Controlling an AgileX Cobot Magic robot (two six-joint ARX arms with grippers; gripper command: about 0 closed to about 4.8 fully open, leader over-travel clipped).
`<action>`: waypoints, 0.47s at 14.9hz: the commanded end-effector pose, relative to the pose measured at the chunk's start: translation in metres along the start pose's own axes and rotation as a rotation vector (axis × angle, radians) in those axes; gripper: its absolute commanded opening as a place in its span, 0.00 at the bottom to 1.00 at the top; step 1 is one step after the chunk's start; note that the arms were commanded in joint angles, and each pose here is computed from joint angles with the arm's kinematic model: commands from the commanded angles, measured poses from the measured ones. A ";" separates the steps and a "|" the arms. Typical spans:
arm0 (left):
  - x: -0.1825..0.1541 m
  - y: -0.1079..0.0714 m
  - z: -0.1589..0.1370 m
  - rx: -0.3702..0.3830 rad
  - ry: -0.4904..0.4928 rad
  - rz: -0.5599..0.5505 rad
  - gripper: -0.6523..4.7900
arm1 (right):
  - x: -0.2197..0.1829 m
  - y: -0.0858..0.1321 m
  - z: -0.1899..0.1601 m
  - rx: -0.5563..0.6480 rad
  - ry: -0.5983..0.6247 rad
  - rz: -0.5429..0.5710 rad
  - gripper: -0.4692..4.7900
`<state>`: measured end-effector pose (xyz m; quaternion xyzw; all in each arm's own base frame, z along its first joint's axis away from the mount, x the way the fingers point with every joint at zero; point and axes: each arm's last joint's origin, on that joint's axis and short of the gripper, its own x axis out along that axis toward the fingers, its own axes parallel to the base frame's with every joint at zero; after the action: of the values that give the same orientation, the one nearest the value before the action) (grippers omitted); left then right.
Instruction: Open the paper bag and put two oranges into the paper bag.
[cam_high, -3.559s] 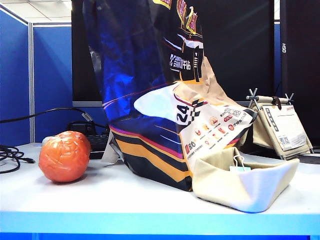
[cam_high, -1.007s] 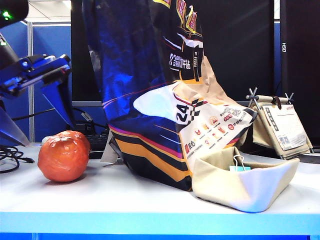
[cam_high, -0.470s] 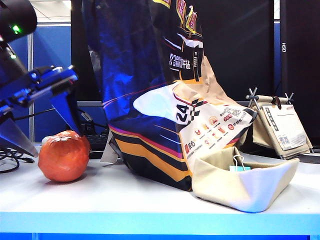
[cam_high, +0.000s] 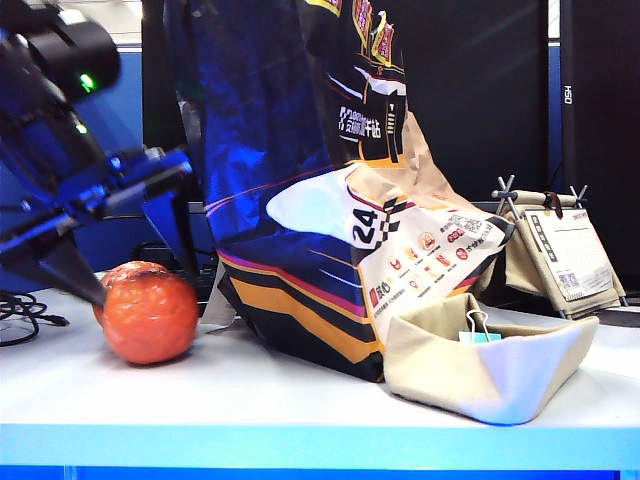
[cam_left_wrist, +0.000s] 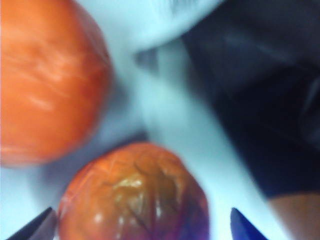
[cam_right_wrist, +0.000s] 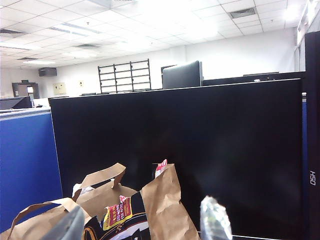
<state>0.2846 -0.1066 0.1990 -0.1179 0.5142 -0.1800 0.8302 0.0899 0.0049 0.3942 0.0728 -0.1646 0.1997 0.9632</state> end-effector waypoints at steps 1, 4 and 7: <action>0.008 -0.009 -0.011 0.046 0.148 -0.006 1.00 | 0.000 0.001 0.003 -0.005 -0.017 0.004 0.65; 0.009 -0.013 -0.013 0.066 0.154 0.008 1.00 | 0.000 0.001 0.003 -0.004 -0.016 0.004 0.65; 0.009 -0.011 -0.009 0.084 0.093 0.073 1.00 | 0.000 0.001 0.003 -0.004 -0.015 0.008 0.65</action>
<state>0.2762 -0.1204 0.1889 -0.0588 0.5636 -0.1772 0.8047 0.0898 0.0048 0.3943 0.0728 -0.1650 0.1994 0.9632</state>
